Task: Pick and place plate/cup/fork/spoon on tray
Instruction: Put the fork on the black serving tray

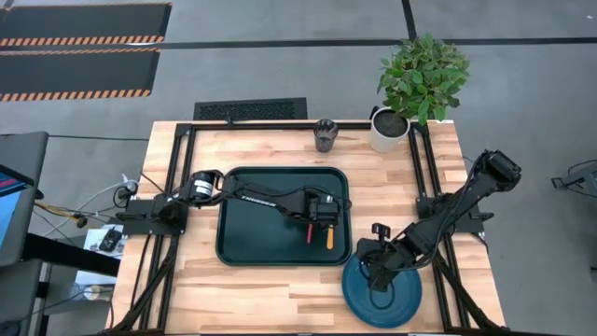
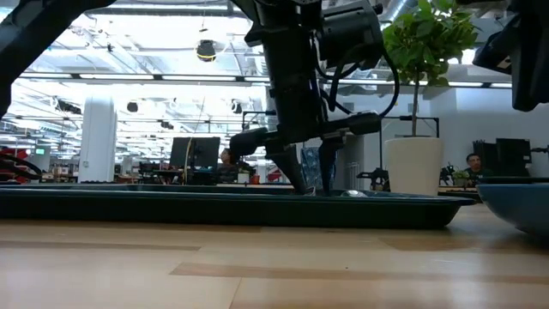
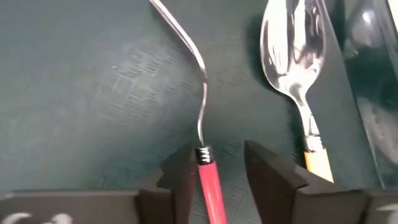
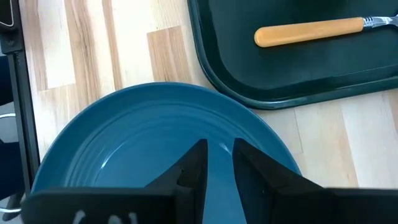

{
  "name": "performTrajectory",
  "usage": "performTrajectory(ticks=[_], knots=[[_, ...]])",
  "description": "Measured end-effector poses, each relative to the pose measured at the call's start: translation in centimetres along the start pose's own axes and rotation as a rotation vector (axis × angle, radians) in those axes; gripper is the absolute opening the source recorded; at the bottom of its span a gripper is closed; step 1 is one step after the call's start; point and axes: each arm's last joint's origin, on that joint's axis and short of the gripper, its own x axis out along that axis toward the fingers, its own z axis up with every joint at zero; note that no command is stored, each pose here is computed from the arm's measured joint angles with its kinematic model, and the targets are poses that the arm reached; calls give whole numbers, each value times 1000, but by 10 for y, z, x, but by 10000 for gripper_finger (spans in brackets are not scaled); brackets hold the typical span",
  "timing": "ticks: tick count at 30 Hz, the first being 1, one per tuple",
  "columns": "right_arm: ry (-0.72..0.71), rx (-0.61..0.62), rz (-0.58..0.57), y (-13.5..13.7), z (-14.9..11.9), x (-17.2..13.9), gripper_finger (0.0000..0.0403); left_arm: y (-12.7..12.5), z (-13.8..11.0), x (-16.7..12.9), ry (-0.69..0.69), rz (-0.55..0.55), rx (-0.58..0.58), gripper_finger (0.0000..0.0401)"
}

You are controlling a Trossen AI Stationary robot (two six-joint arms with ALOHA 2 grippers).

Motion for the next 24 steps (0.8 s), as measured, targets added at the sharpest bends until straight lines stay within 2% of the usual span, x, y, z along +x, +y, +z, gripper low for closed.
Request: performTrajectory(ticks=[7, 12, 14, 19, 24], knots=[[-31, -1, -24, -1, 1, 0, 102, -4, 2, -5, 12, -40, 39, 189], [-61, 2, -40, -1, 2, 0, 102, -7, 3, -17, 26, -26, 121, 209], [-74, 2, -52, -1, 3, 0, 102, -7, 5, -30, 9, 0, 151, 211], [-124, 17, -84, -3, 7, 0, 102, -12, 12, -65, -16, -27, 221, 212], [-226, 64, -102, -12, 20, 8, 102, 4, 7, -117, -48, 69, 341, 213]])
